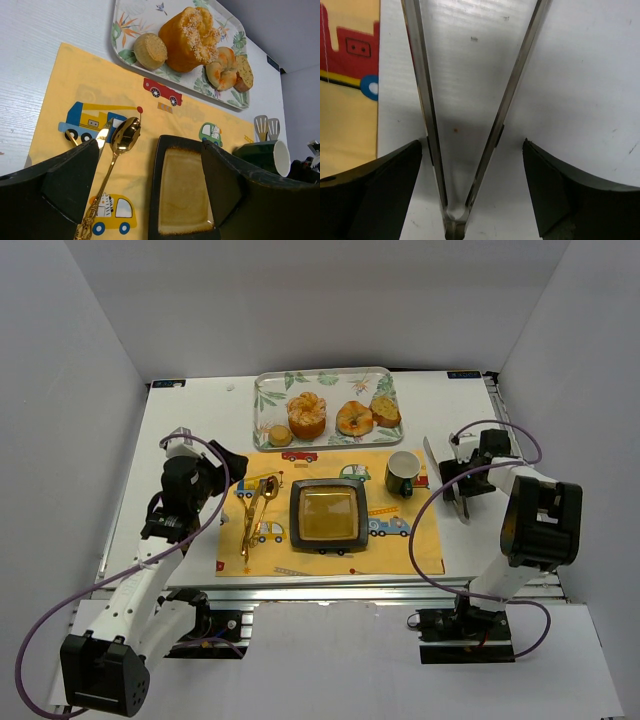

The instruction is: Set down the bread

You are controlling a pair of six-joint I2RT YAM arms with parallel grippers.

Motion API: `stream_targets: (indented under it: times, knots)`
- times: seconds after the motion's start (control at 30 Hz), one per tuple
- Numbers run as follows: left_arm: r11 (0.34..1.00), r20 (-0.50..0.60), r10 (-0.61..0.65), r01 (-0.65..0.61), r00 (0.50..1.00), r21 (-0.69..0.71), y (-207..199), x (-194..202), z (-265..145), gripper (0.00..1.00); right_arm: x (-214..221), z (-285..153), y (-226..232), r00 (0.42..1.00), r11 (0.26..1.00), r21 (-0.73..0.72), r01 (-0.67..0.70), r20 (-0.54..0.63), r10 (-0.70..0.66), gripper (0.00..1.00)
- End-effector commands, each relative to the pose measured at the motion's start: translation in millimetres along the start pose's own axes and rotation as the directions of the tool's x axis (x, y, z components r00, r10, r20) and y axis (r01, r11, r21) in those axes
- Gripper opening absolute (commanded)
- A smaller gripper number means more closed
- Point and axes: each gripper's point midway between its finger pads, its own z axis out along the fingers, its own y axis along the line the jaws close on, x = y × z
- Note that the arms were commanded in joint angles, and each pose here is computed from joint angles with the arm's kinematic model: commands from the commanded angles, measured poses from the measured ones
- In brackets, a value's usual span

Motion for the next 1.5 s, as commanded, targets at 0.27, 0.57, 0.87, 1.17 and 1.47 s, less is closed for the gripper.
stream_targets:
  times: [0.27, 0.57, 0.87, 1.17, 1.47]
  knots:
    - [1.000, 0.027, -0.007, 0.007, 1.000, -0.016, 2.8, -5.6, -10.2, 0.92, -3.1, 27.8, 6.9, 1.000, 0.994, -0.106, 0.027, -0.008, -0.028, 0.40]
    - [1.000, 0.037, -0.009, 0.010, 0.999, -0.014, 0.1, -10.5, -12.9, 0.92, -70.9, -29.2, 4.2, 0.971, 0.982, -0.118, 0.147, 0.205, -0.121, 0.21]
    - [1.000, 0.032, -0.020, 0.020, 0.999, 0.003, -4.1, -10.9, -9.8, 0.92, -164.5, -89.6, 35.4, 0.891, 0.917, -0.220, 0.334, 0.391, -0.230, 0.41]
    - [1.000, 0.048, -0.028, 0.028, 0.998, 0.004, -6.5, -16.0, -11.5, 0.92, -210.6, -80.0, 40.1, 0.837, 0.884, -0.136, 0.447, 0.414, -0.359, 0.42]
    - [1.000, 0.034, -0.028, 0.028, 0.999, -0.008, -0.9, -9.0, -9.5, 0.92, -224.6, -68.1, 50.0, 0.534, 0.598, 0.147, 0.788, 0.321, -0.782, 0.43]
